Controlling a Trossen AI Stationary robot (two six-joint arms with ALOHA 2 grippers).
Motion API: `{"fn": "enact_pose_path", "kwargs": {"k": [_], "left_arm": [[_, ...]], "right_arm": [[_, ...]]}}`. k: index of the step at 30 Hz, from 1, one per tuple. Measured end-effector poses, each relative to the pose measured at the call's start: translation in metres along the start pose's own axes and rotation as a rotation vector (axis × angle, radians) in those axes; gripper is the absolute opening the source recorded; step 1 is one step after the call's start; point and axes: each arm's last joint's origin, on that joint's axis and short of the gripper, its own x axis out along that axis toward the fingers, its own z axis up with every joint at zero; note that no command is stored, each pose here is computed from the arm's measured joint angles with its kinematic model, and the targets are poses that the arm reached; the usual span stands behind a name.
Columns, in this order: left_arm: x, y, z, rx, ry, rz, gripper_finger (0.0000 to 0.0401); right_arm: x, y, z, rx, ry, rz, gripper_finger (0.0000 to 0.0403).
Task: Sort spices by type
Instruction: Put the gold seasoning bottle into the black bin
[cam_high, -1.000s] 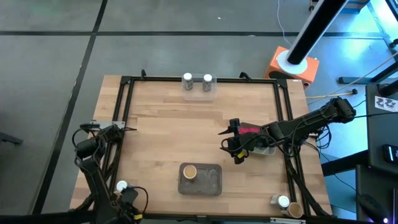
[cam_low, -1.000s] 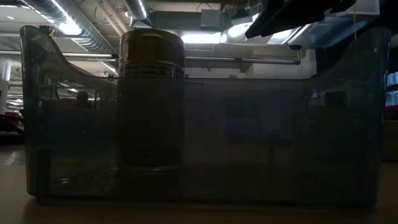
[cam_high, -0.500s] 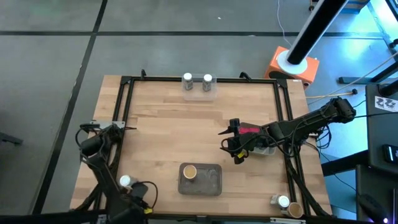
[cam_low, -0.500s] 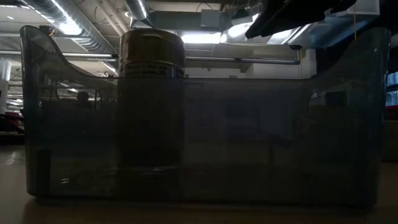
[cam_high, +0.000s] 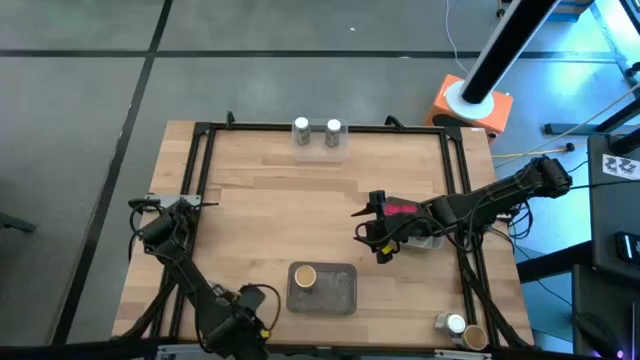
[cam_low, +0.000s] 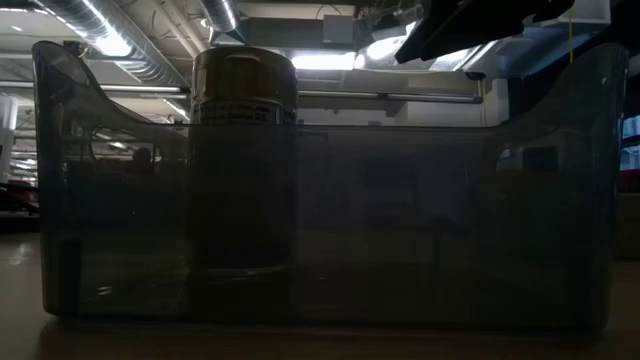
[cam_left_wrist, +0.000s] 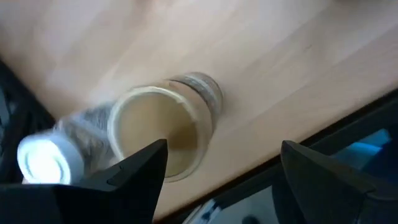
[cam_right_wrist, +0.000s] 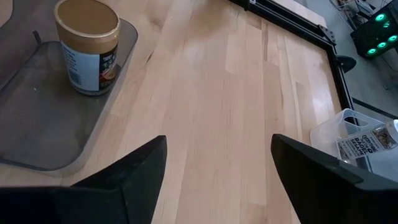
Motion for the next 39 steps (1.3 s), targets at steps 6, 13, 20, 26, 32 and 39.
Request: {"fn": "enact_pose_path", "kwargs": {"k": [6, 13, 20, 26, 32, 39], "left_arm": [[-0.018, 0.002, 0.01, 0.082, -0.044, -0.05, 0.0296], [-0.018, 0.001, 0.018, 0.177, -0.082, -0.042, 0.0297], [-0.016, -0.002, 0.045, 0.163, -0.09, -0.035, 0.0301], [-0.01, -0.001, 0.069, 0.233, -0.09, 0.001, 0.0341], [-0.009, -0.001, 0.076, 0.362, -0.071, 0.011, 0.0358], [-0.01, 0.0, 0.072, 0.476, -0.077, 0.011, 0.0359]], "right_arm": [[0.0, 0.0, 0.0, 0.0, 0.0, 0.0, 0.0289], [0.0, 0.0, 0.0, 0.016, 0.0, 0.0, 0.0289], [0.0, 0.0, -0.002, 0.017, 0.024, 0.004, 0.0289], [0.0, 0.001, -0.003, 0.018, 0.029, 0.005, 0.0289], [0.0, 0.001, -0.004, 0.014, 0.041, 0.007, 0.0289], [0.0, 0.001, -0.005, 0.028, 0.049, 0.008, 0.0289]]}}
